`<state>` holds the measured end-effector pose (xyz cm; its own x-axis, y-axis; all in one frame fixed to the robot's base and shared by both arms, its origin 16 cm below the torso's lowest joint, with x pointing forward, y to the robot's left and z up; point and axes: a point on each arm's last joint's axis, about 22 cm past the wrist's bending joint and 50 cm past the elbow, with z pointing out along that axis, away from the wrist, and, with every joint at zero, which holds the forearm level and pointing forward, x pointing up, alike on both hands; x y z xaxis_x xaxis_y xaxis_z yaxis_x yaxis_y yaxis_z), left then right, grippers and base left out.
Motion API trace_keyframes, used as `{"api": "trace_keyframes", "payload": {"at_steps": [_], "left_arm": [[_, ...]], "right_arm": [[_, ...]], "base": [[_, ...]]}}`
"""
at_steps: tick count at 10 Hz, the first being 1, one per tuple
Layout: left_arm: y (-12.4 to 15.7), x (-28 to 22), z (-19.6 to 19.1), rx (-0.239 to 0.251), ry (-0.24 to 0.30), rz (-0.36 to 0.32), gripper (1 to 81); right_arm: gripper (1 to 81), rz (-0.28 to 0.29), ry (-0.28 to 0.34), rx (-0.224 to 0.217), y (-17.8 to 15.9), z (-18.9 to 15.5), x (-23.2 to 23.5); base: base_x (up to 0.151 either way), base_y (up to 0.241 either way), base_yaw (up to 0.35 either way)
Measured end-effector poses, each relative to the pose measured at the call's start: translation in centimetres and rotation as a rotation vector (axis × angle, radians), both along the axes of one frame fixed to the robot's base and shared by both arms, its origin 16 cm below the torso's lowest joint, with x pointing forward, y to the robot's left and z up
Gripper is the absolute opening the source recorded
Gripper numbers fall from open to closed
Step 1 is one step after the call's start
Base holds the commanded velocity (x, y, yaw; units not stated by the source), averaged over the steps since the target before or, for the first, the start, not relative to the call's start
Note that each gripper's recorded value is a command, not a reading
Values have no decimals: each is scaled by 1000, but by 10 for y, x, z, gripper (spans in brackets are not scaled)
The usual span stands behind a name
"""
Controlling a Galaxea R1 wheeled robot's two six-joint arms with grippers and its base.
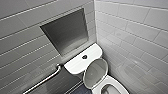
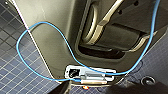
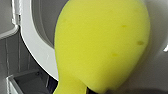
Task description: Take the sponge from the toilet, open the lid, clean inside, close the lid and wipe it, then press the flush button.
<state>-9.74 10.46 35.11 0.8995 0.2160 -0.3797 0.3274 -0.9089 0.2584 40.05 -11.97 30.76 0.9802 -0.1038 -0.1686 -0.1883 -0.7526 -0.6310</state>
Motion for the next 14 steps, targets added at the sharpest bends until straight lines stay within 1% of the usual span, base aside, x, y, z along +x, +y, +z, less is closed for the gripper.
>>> {"api": "trace_keyframes", "payload": {"at_steps": [1,3,4,5,6,7,8,10,11,12,13,14], "left_arm": [[0,0,0,0,1,-1,811],[0,0,0,0,0,0,811],[0,0,0,0,0,0,811],[0,0,0,0,0,0,811],[0,0,0,0,0,0,811],[0,0,0,0,-1,0,811],[0,0,0,0,-2,0,811],[0,0,-1,0,-3,0,811],[0,0,-1,0,-3,0,811],[0,0,-1,0,-4,0,811],[0,-1,-1,0,-4,-1,811],[0,-1,-1,0,-5,-1,811]], "right_arm": [[10,-19,-2,-10,-24,2,-5],[10,-81,-4,-40,-85,8,-22],[10,-105,0,-53,-107,12,-30],[10,-115,15,-34,-104,20,-36],[10,-132,15,12,-88,31,-33],[10,-128,23,47,-70,41,-30],[10,-111,27,77,-49,49,-23],[10,-43,27,124,10,58,5],[10,-5,9,160,50,68,29],[10,34,8,164,72,72,40],[10,82,10,144,86,71,48],[10,112,-7,134,107,71,68]], "base": [[0,0,0],[0,0,0],[0,0,0],[0,0,0],[0,0,0],[0,0,0],[0,0,0],[0,0,0],[0,0,0],[0,0,0],[0,0,0],[0,0,0]]}}
